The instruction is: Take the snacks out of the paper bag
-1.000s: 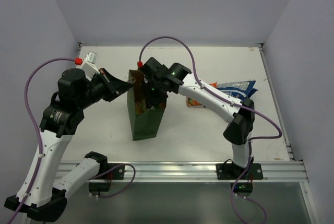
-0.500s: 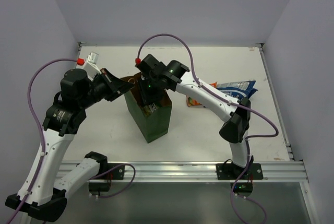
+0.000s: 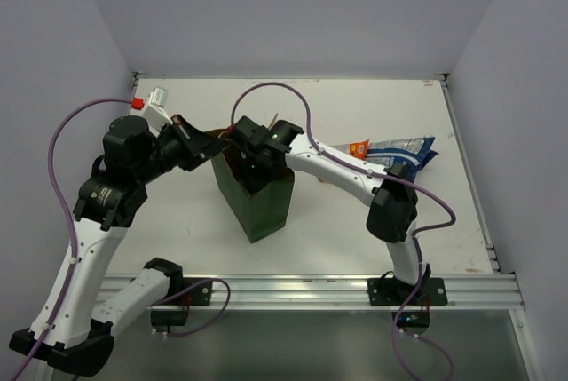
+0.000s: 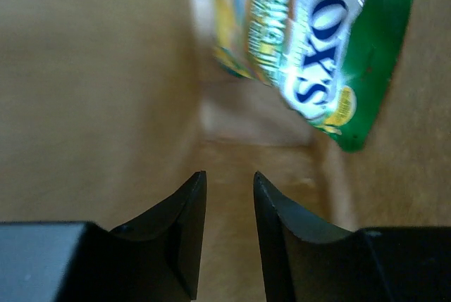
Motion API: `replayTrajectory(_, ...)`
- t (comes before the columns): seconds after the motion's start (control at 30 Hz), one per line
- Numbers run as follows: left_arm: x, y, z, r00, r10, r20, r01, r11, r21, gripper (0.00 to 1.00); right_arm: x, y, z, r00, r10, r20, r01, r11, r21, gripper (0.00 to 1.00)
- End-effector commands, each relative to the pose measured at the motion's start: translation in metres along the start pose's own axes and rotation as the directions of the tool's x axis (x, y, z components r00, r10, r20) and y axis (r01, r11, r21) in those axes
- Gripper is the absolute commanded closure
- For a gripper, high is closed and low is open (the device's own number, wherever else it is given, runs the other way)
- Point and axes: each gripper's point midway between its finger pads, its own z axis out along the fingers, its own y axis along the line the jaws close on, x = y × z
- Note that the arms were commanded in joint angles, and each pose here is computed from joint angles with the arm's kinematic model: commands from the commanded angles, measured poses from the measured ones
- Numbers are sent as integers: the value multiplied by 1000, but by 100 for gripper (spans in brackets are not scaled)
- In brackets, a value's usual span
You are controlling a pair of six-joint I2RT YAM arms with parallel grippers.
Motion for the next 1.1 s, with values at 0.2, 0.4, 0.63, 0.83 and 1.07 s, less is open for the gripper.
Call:
replayTrajectory(0.2,-4,-10,-4,1000,22,19,-23,999,43,100,4,-22,-12,995,-89,47,86,994,66,64)
replayTrajectory(0.4,-4,-11,-6,1000,23,14,-24,999,45,100,1,-28,-6,995,-90,38,86,993,79,41)
replayTrajectory(0.63,-2,-9,-9,999,32,15,-32,999,33,100,-1,-39,-1,992,-121,38,116,985,126,29)
replayTrajectory(0.83,-1,-9,-6,1000,22,4,-22,999,40,100,-1,-40,5,992,-125,25,121,985,127,29)
replayTrajectory(1.07,1,-8,-4,1000,19,-3,-18,999,48,100,11,-48,31,992,-121,-24,123,982,144,29)
